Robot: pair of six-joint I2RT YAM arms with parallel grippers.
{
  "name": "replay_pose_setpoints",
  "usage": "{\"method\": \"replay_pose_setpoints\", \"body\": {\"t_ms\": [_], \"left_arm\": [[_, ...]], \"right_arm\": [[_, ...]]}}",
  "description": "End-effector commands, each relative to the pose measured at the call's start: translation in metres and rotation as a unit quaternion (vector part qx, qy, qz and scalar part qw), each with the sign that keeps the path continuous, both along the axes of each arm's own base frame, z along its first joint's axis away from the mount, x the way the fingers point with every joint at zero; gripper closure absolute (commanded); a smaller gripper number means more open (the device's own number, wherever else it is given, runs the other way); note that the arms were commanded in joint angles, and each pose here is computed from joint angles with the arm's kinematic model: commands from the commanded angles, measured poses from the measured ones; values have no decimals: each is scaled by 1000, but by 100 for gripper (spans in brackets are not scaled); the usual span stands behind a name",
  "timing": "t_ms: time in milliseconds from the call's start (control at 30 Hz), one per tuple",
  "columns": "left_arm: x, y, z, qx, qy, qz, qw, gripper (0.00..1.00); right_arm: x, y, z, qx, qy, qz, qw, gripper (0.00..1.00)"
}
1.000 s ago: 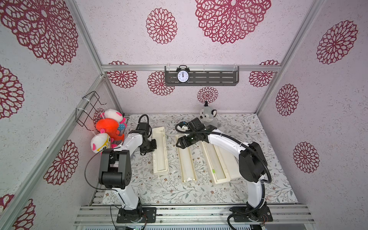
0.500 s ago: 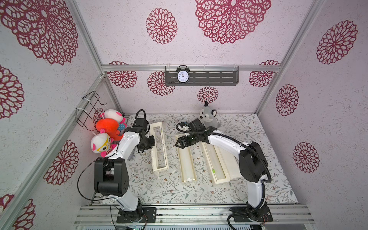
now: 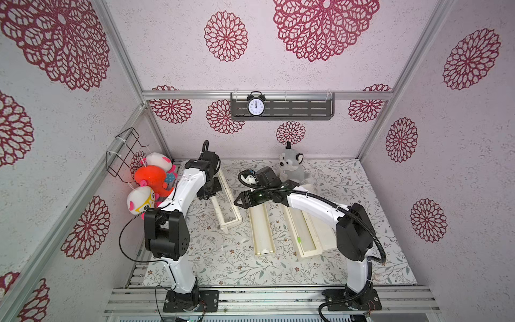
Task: Put plastic wrap rolls into dispensers
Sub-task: Pick up the lid from the center of the board.
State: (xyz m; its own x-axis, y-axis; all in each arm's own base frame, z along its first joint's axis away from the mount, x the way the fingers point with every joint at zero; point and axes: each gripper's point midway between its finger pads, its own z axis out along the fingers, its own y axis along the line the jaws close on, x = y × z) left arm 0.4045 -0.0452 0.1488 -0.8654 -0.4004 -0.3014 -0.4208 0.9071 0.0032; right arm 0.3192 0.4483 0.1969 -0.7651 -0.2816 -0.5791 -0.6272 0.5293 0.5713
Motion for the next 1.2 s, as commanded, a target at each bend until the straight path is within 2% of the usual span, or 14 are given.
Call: {"method": "replay_pose_setpoints", "body": {"t_ms": [0,100,200,300,433,533,767,1000,1167], "left_arm": [[4,-14,-7,-11,7,35,999,100],[9,-19,-11,-20,8,57,998,100],[12,-21,-7,-20,8,65,998,100],[19,-27,-17,-33,16,68,997,100],[24,-32,-20,-50,13,69,996,100],[26,-33,-24,-53,18,70,996,100],[31,-38,-25,-69,20,74,995,100],[30,-41,-24,-75,26,64,995,100],[30,-46,-25,-91,30,58,994,100]], "right_arm": [[3,15,29,49,-3,1,999,42],[-1,23,25,42,-7,6,999,46],[-1,24,10,8,-22,-1,1000,47],[1,23,-7,-22,-41,-15,999,53],[-3,25,-19,-28,-54,-24,998,61],[-6,28,-21,-25,-66,-23,997,62],[-11,33,-46,-68,-86,-22,994,63],[-4,27,-66,-151,-128,-49,979,65],[0,26,-73,-197,-170,-68,963,74]]}}
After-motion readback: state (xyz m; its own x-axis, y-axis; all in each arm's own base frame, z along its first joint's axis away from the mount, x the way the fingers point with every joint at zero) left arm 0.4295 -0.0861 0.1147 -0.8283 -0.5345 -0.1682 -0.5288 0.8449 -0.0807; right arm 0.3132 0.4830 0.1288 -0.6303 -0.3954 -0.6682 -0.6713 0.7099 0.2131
